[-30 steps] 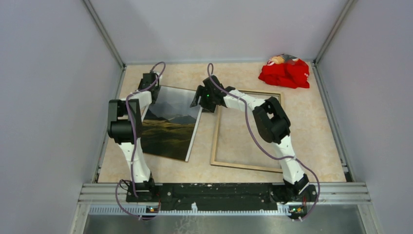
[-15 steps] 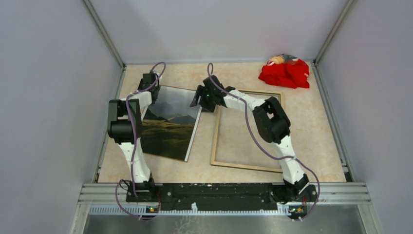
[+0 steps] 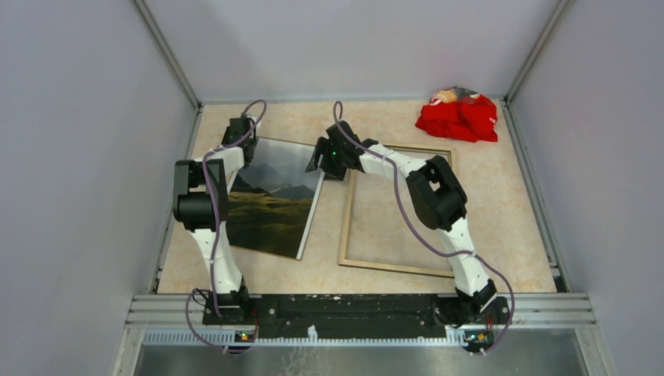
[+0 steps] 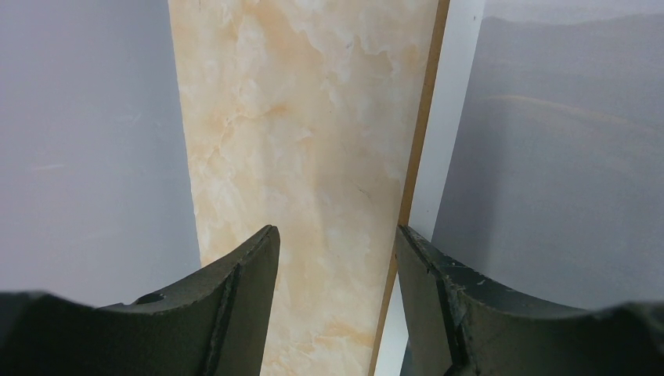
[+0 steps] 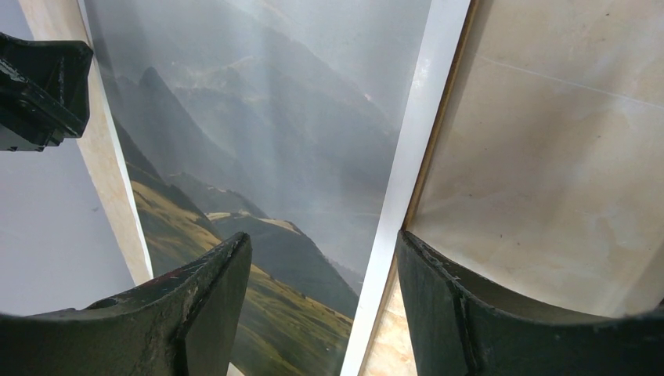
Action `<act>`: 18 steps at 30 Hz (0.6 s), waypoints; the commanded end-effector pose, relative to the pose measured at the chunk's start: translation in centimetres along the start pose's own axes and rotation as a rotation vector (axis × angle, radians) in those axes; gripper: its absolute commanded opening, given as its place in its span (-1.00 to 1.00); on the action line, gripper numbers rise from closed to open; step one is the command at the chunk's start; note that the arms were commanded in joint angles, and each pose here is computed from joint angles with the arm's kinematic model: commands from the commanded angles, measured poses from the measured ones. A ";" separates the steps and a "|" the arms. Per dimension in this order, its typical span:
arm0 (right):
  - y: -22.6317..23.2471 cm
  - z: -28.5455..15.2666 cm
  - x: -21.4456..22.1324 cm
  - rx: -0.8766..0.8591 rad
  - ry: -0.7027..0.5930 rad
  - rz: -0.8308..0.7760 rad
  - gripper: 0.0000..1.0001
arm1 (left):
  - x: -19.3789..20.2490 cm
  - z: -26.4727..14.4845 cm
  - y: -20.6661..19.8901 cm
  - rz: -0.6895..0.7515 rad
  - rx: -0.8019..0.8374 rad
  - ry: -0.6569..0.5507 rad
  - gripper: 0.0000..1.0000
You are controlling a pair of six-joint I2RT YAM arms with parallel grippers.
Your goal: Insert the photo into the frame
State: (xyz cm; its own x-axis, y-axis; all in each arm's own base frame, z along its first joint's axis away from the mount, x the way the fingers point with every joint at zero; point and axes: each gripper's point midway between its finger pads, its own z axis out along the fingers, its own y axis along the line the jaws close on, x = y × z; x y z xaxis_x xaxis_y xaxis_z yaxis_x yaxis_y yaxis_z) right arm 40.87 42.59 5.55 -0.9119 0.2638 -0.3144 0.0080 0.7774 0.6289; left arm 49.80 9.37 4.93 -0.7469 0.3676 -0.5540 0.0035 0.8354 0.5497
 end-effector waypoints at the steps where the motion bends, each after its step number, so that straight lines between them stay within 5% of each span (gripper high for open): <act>1: 5.3 -2.6 -1.2 -0.132 -0.053 -0.034 0.35 | 2.6 -0.1 -1.5 0.032 0.060 0.064 0.27; 18: 5.9 -1.7 0.2 -0.039 -0.042 -0.155 0.35 | 2.6 -0.2 -1.6 0.033 0.061 0.063 0.26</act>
State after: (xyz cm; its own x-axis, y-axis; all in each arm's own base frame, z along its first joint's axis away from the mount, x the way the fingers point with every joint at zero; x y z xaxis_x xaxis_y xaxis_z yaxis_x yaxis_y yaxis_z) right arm 40.22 44.12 7.98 -0.9044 0.2044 -0.3746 -0.0661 0.8001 0.5962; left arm 49.82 9.38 4.90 -0.7452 0.3702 -0.5546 0.0041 0.8342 0.5514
